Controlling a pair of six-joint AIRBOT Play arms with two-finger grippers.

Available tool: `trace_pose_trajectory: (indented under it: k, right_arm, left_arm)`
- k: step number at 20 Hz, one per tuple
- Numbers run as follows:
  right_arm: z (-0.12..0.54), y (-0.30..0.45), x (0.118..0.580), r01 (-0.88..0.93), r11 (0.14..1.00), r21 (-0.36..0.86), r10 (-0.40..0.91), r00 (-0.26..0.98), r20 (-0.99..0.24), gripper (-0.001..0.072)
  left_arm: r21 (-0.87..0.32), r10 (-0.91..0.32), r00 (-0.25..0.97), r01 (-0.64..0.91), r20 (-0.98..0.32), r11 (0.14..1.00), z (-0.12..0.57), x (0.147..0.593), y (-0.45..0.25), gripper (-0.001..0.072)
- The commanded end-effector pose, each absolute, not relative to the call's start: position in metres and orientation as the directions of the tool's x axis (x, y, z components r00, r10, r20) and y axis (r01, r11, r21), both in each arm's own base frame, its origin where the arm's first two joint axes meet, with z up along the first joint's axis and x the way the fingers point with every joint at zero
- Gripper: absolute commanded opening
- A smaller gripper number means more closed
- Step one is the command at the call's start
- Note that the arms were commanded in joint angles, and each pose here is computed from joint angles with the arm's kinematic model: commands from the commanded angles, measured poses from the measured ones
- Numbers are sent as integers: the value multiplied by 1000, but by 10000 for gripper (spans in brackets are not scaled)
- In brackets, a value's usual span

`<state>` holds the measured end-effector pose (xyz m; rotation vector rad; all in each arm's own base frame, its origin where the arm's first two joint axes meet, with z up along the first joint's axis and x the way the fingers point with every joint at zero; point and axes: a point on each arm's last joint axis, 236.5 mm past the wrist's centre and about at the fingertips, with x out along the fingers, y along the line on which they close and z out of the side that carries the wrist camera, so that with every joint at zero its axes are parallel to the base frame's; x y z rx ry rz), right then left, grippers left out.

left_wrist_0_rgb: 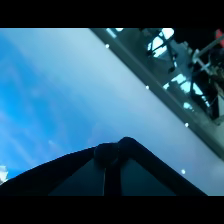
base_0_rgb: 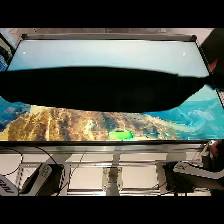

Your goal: Fold the clothes and pants, and hang the long-sleeved shirts on hangers.

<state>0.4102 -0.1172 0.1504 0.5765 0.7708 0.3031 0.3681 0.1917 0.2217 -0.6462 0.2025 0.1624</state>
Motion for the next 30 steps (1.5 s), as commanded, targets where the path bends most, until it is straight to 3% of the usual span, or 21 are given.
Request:
trace_pose_trajectory:
  k: [1, 6, 9, 13, 18, 22, 26, 30]
  right_arm:
    - [196, -130, 421, -101, 869, 485, 389, 746, -540, 17]
    - [130, -168, 384, 40, 944, 326, 241, 590, -770, 18]
    - [84, -182, 355, 133, 931, 339, 232, 501, -834, 18]
    - [19, -207, 292, 326, 883, 339, 222, 348, -911, 18]
    - [-35, -232, 216, 595, 756, 273, 195, 193, -962, 18]
    - [-63, -245, 163, 721, 680, 135, 150, 44, -988, 18]
    - [-68, -253, 147, 765, 638, 93, 129, 13, -992, 19]
    - [-68, -256, 143, 772, 632, 71, 118, -5, -993, 30]
  left_arm:
    - [-581, 58, 990, -122, -127, 804, 258, 361, 189, 21]
    - [-458, 56, 948, -203, -314, 866, 213, 338, 197, 21]
    - [-381, 62, 868, -280, -493, 881, 160, 315, 202, 22]
    - [-399, -26, 761, -310, -648, 863, 82, 289, 181, 22]
    - [-350, -102, 588, -326, -802, 878, 19, 246, 160, 22]
    - [-236, -50, 390, -445, -919, 864, -15, 199, 171, 23]
    - [-86, 17, 174, -569, -985, 818, -48, 146, 184, 23]
    - [-22, 35, 77, -633, -996, 774, -67, 121, 184, 23]
